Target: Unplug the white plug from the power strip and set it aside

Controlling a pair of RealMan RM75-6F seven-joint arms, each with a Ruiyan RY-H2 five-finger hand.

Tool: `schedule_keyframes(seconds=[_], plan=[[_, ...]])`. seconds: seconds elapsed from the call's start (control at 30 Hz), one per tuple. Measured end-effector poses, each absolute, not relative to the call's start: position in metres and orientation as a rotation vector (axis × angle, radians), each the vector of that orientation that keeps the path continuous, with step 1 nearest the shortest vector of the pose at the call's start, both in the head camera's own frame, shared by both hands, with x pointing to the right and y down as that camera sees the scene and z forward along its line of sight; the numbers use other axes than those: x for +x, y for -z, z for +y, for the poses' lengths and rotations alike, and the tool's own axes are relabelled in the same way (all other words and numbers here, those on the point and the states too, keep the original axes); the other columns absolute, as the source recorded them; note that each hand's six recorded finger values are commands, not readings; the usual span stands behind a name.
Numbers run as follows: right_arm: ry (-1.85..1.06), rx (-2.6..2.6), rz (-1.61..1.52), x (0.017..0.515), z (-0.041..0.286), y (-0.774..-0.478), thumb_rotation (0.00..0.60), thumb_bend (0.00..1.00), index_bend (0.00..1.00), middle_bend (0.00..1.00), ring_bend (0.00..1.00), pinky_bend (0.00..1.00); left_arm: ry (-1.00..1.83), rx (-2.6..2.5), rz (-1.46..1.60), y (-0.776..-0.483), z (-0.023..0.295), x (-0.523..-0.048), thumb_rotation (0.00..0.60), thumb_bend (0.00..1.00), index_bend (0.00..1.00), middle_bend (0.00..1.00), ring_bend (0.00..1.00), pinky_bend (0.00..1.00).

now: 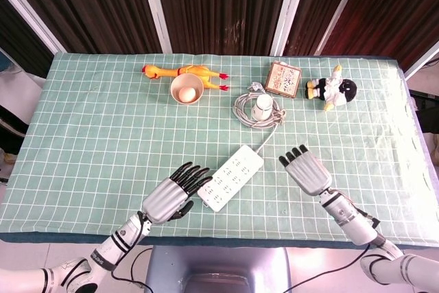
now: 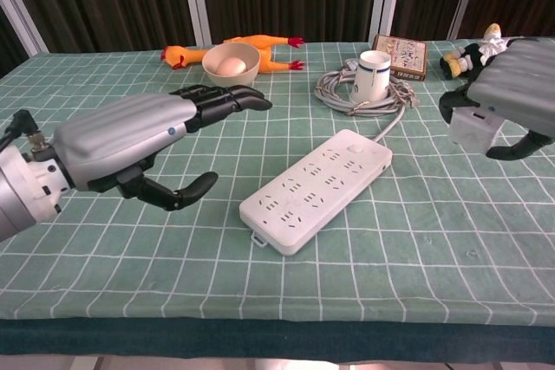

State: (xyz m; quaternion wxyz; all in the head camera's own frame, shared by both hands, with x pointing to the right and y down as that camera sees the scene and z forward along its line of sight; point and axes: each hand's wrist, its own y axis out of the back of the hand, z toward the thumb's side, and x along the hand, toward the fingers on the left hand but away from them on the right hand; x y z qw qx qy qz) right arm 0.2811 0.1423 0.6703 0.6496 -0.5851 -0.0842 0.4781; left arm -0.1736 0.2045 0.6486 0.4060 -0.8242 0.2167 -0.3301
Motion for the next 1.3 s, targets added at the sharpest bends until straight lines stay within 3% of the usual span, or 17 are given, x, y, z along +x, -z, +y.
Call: schedule_keyframes(seconds=[0.2,0.33,0.43,0.57,0.73,0.93,1.17,1.3], plan=[[-1.152,-1.274,-0.04,0.296,0.154,-0.704,0.6,0.43,0.78,0.65,0.47,0.56,0.955,-2.063,0.52,-0.676,0.201,-0.195,0.6,0.49,0.0,0.0,0.0,0.0],[-1.179,-1.284,-0.004,0.297,0.157,-0.713,0.6,0.43,0.45,0.43,0.32,0.43,0.987,-2.068,0.529,-0.684,0.199,-0.203,0.6,0.49,0.0,0.0,0.0,0.0],[-1.2,-1.301,0.013,0.297,0.158,-0.714,0.6,0.35,0.18,0.27,0.19,0.33,0.993,-2.073,0.535,-0.686,0.199,-0.205,0.6,0.49,0.0,0.0,0.0,0.0],[-1.223,-1.321,0.026,0.297,0.159,-0.713,0.6,0.26,0.02,0.14,0.09,0.24,0.994,-2.074,0.535,-0.687,0.199,-0.206,0.6,0.49,0.0,0.0,0.0,0.0],[-1.227,-1.373,-0.016,0.296,0.16,-0.701,0.6,0.17,0.0,0.03,0.0,0.12,0.982,-2.08,0.54,-0.681,0.199,-0.208,0.6,0.49,0.0,0.0,0.0,0.0],[-1.217,-1.499,-0.239,0.297,0.163,-0.65,0.6,0.15,0.0,0.0,0.0,0.02,0.965,-2.076,0.55,-0.658,0.199,-0.224,0.6,0.49,0.0,0.0,0.0,0.0],[-1.369,-1.413,-0.678,0.368,0.173,-0.567,0.6,0.15,0.0,0.0,0.0,0.0,1.07,-1.935,0.699,-0.618,0.195,-0.294,0.6,0.49,0.0,0.0,0.0,0.0],[-1.524,-1.361,-0.888,0.416,0.189,-0.551,0.6,0.15,0.0,0.0,0.0,0.0,1.189,-1.817,0.84,-0.605,0.209,-0.347,0.6,0.49,0.0,0.0,0.0,0.0]])
